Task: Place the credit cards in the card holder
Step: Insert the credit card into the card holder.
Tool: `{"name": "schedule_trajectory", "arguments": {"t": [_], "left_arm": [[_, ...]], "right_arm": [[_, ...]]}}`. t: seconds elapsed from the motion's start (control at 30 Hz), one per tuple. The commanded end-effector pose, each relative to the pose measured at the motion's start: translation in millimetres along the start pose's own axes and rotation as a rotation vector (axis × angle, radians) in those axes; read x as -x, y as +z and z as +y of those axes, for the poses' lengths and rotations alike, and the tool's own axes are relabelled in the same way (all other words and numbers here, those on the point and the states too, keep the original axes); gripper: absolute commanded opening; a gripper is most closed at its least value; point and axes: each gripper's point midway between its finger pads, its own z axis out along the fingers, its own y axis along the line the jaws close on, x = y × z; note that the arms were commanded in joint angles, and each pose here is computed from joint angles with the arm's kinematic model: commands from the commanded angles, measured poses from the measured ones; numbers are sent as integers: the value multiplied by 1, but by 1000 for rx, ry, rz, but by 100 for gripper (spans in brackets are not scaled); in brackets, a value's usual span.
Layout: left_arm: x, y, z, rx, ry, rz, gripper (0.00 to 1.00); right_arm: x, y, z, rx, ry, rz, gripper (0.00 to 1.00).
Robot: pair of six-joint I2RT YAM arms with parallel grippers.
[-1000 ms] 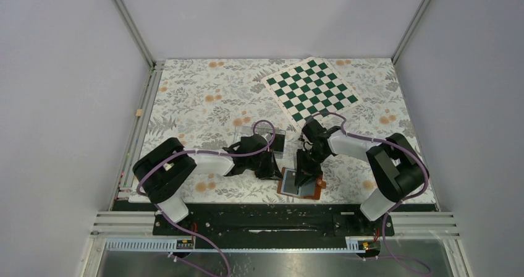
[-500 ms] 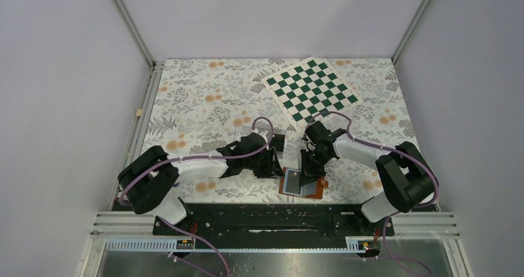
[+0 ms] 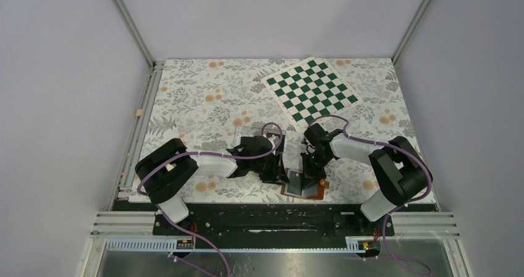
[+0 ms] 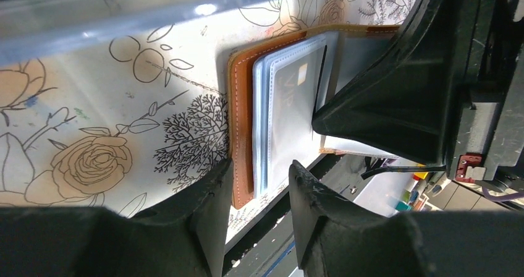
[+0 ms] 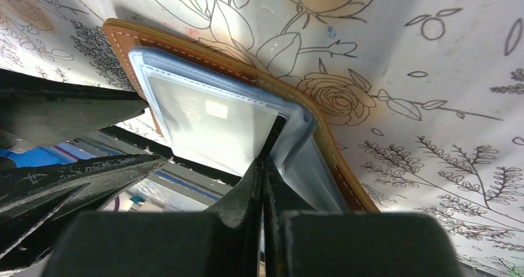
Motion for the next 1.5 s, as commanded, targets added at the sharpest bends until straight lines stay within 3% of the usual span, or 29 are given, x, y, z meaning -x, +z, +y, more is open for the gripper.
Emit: {"name": "schedule_trajectory", "arguments": {"t": [0.0, 0.3, 0.43, 0.9, 1.23, 1.47], "left_arm": [[15, -7, -24, -43, 63, -63, 38], [24, -28, -47, -71, 113, -133, 38], [21, -20, -51, -90, 112, -102, 35], [16, 5, -27, 38, 113, -53, 38], [9, 15, -32, 13, 121, -7, 36], [13, 7, -14, 146, 129, -30, 39]], "right_arm": [[0, 5, -1, -3, -18, 11, 0], [-1, 6, -1, -6, -17, 15, 0], [-1, 6, -1, -5, -17, 16, 0], [-1, 5, -1, -2, -20, 12, 0], [-1, 5, 0, 0, -22, 13, 0], [-1, 5, -1, -1, -22, 14, 0]]}}
